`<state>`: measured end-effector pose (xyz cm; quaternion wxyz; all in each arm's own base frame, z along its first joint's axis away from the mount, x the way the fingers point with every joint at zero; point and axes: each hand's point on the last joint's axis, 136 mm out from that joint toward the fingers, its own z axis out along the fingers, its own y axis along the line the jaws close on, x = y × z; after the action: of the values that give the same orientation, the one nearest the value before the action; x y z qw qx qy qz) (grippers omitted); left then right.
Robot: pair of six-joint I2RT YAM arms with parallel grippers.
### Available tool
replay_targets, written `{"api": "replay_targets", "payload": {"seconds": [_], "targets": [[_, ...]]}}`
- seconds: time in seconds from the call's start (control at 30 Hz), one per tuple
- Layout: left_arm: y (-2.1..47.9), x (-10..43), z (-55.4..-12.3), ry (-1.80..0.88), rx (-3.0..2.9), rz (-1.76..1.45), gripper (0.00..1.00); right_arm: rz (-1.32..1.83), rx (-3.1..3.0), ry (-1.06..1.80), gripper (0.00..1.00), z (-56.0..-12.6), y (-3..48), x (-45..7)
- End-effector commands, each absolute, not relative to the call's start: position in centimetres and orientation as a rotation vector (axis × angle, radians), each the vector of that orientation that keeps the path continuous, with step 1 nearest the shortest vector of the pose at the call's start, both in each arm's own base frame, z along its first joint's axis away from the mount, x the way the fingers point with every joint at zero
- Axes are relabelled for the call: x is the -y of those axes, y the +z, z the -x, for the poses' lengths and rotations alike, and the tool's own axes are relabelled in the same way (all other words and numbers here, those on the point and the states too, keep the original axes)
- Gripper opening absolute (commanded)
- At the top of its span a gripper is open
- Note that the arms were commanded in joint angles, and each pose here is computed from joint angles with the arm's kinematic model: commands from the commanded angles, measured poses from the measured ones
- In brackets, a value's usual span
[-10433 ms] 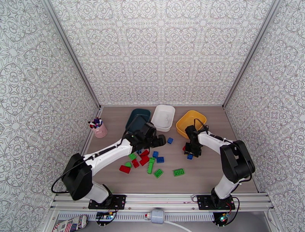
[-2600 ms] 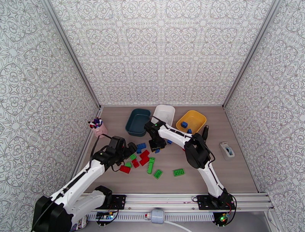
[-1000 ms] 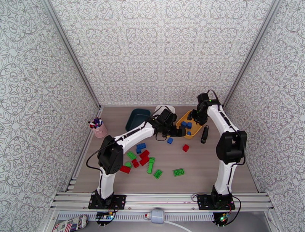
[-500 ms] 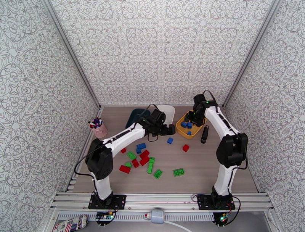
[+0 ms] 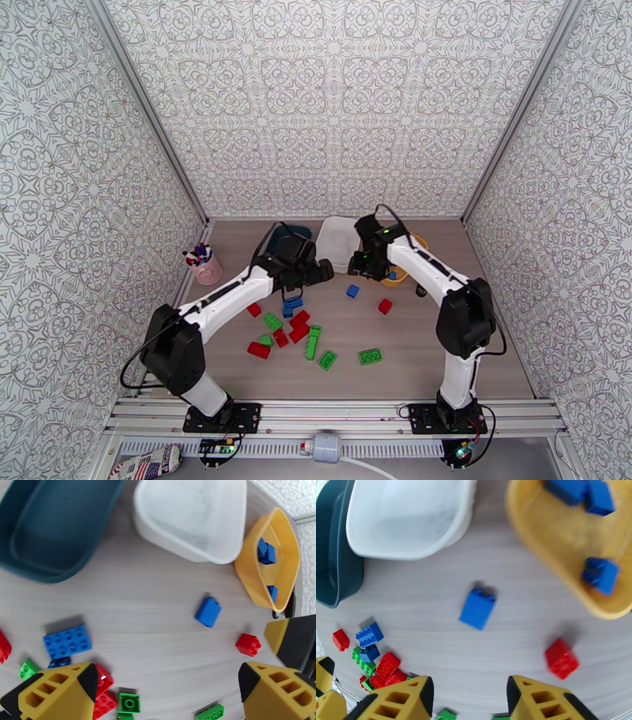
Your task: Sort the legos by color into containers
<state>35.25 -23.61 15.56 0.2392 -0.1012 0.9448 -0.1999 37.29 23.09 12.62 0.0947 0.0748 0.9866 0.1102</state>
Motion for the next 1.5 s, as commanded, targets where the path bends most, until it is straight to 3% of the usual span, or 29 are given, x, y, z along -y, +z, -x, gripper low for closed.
{"api": "replay_targets", "payload": {"seconds": [0.0, 0.37, 0.97, 1.47], "targets": [[16.1, 22.2, -34.9, -0.541, -2.539, 0.348, 0.99, -0.32, -2.948, 0.236, 0.56, -37.6, 9.8, -23.2], [14.9, 19.5, -32.1, -0.518, -2.537, 0.432, 0.99, -0.384, -3.001, 0.203, 0.59, -38.6, 5.8, -24.4], [14.9, 19.4, -32.1, -0.514, -2.545, 0.438, 0.99, -0.4, -3.025, 0.11, 0.58, -39.4, 2.9, -24.1], [14.9, 20.6, -32.4, -0.519, -2.551, 0.414, 0.99, -0.383, -3.02, 0.093, 0.43, -37.9, 2.4, -22.9]]}}
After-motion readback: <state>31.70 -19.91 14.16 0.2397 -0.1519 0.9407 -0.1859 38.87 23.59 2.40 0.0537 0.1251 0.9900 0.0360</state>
